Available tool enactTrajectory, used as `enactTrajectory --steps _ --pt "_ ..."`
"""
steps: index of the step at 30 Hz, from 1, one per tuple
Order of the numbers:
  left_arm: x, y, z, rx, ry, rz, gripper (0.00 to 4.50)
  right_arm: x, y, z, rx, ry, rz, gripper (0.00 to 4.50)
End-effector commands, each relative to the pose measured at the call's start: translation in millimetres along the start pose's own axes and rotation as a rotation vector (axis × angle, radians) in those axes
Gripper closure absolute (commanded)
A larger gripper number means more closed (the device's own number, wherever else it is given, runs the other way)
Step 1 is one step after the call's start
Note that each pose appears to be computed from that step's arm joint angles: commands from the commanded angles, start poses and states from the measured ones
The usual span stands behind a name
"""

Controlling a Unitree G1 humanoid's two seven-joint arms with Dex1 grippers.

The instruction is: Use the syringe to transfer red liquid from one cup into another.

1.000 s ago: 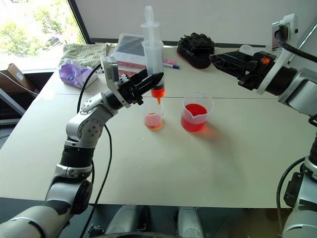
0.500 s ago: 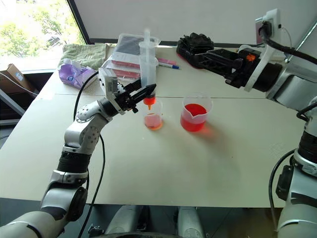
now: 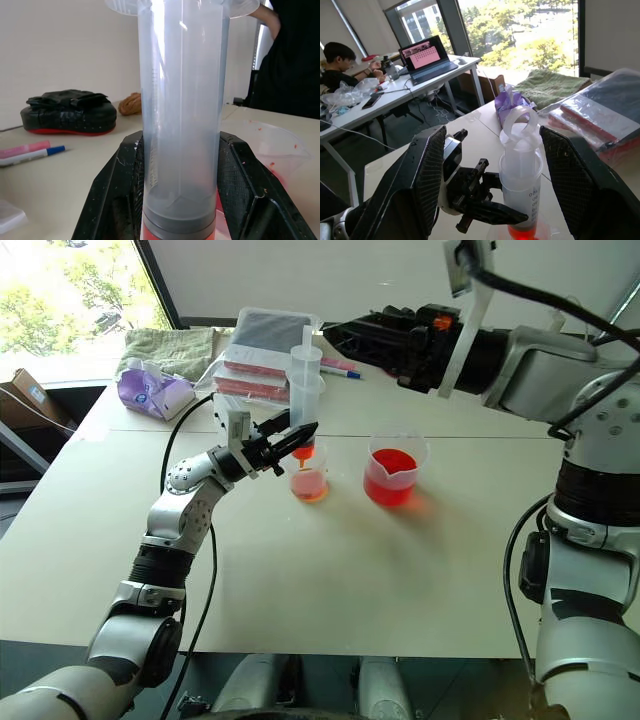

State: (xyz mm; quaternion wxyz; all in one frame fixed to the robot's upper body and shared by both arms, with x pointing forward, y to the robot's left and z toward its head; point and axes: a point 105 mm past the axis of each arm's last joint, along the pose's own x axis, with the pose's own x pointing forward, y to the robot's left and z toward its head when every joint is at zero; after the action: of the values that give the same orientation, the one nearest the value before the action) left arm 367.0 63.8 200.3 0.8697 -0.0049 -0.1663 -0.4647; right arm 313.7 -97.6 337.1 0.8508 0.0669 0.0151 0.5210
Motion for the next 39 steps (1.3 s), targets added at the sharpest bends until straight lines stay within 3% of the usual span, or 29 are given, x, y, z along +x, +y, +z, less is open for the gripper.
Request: enactTrajectory --steps 1,7,31,34,38,39 --pt "4.8 1.8 17.0 0.058 -0.051 -0.005 3.0 9.2 6.0 9.3 -0.046 -0.015 0.047 1.41" --pt "4.9 2.3 17.3 0.068 -0.056 0.002 3.0 20.4 -4.8 3.8 -0.045 0.003 0.049 1.41" --pt "3.8 -0.4 14.6 0.069 -0.06 0.018 3.0 58.2 6.6 1.7 -0.045 0.023 0.173 1.41" --pt "3.6 -0.1 15.1 0.071 -0.062 0.023 3.0 63.8 4.1 -1.8 -0.045 0.031 0.172 2.21" --pt "3.0 0.0 16.3 0.072 -0.065 0.028 3.0 68.4 1.8 -7.6 -0.045 0.048 0.175 4.22" --pt "2.9 0.1 16.7 0.073 -0.066 0.029 3.0 69.0 1.5 -8.6 -0.045 0.051 0.176 4.46"
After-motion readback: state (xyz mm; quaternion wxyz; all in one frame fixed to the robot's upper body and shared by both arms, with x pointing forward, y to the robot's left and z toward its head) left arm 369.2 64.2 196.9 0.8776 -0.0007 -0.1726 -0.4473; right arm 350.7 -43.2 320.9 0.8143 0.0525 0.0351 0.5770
